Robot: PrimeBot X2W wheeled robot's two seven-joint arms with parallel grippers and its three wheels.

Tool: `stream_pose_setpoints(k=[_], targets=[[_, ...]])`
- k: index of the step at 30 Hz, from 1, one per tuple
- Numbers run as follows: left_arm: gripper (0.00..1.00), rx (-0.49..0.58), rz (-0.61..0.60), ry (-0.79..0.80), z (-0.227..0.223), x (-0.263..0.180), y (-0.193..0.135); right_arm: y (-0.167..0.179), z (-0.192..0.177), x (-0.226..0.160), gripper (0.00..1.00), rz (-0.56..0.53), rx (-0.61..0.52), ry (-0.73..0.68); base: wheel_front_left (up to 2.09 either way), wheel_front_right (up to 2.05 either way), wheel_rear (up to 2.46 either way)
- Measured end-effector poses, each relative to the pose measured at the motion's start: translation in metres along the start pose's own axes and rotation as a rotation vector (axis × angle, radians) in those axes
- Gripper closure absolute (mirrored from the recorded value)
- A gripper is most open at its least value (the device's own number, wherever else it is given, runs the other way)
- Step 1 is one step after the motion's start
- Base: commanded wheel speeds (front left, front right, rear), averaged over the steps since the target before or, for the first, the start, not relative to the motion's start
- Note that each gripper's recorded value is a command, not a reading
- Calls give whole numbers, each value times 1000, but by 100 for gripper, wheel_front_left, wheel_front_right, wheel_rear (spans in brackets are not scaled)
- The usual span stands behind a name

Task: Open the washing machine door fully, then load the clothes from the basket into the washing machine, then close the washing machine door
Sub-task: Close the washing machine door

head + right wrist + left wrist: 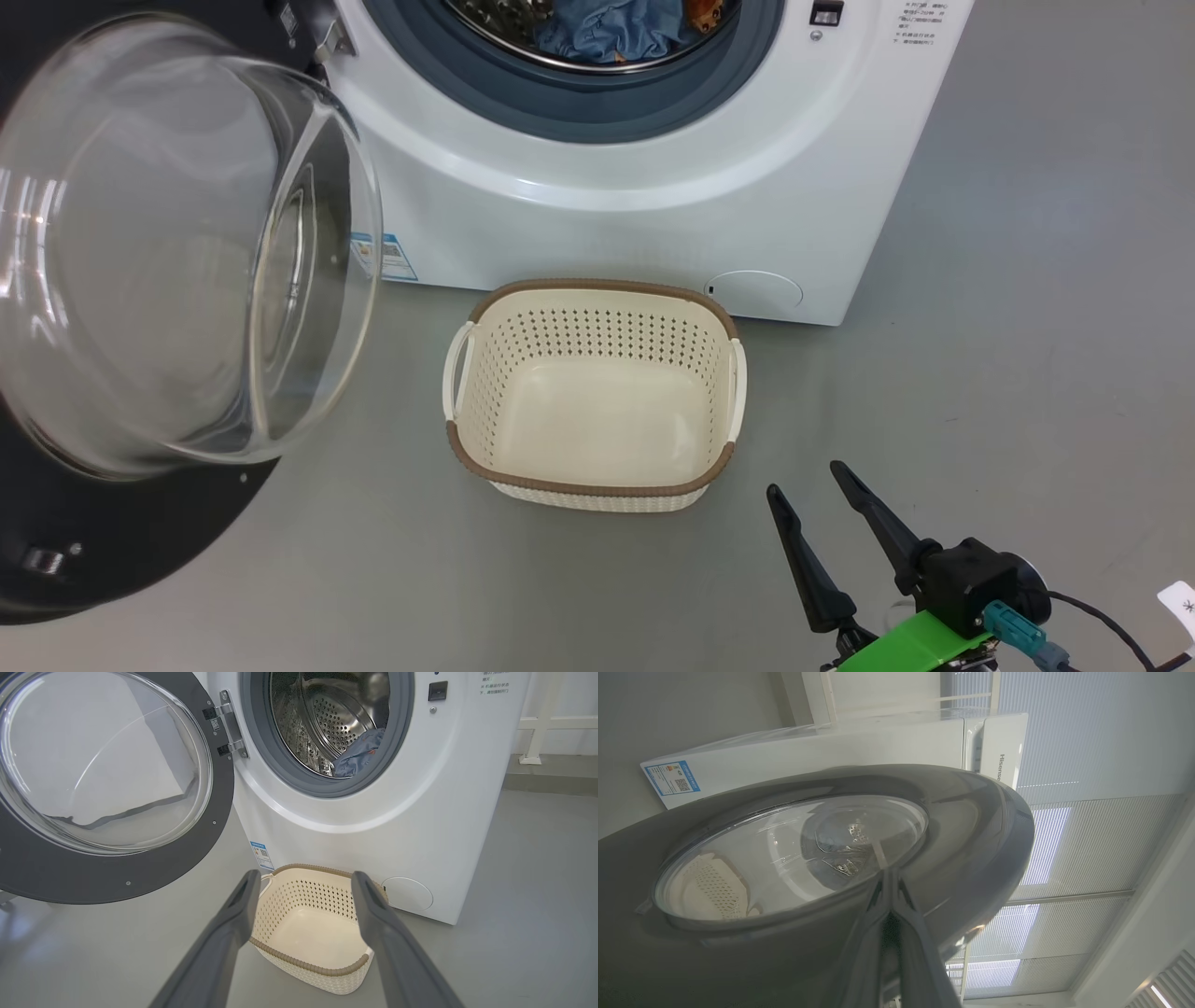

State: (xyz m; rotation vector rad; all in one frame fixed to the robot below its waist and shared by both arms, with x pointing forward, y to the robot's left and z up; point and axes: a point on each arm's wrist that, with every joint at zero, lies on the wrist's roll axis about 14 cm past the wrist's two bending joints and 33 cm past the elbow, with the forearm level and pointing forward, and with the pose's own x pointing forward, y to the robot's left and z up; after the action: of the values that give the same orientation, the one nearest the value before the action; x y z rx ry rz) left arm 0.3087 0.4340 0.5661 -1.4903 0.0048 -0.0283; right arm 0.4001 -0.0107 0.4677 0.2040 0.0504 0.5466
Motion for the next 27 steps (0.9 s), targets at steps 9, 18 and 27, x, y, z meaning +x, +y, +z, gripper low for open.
stream_pose_setpoints(k=[9, 18, 27], targets=[[100, 13, -65, 155, -39, -1, -8, 1, 0, -1, 0, 1, 6, 1, 0, 0, 0], [100, 40, -145, 318, -88, 5, -19, 2, 0, -2, 0, 0, 22, 2, 0, 0, 0], [100, 20, -234, 415, -135, 13, -26, -6, 4, -10, 0, -32, 28, -10, 0, 0, 0]])
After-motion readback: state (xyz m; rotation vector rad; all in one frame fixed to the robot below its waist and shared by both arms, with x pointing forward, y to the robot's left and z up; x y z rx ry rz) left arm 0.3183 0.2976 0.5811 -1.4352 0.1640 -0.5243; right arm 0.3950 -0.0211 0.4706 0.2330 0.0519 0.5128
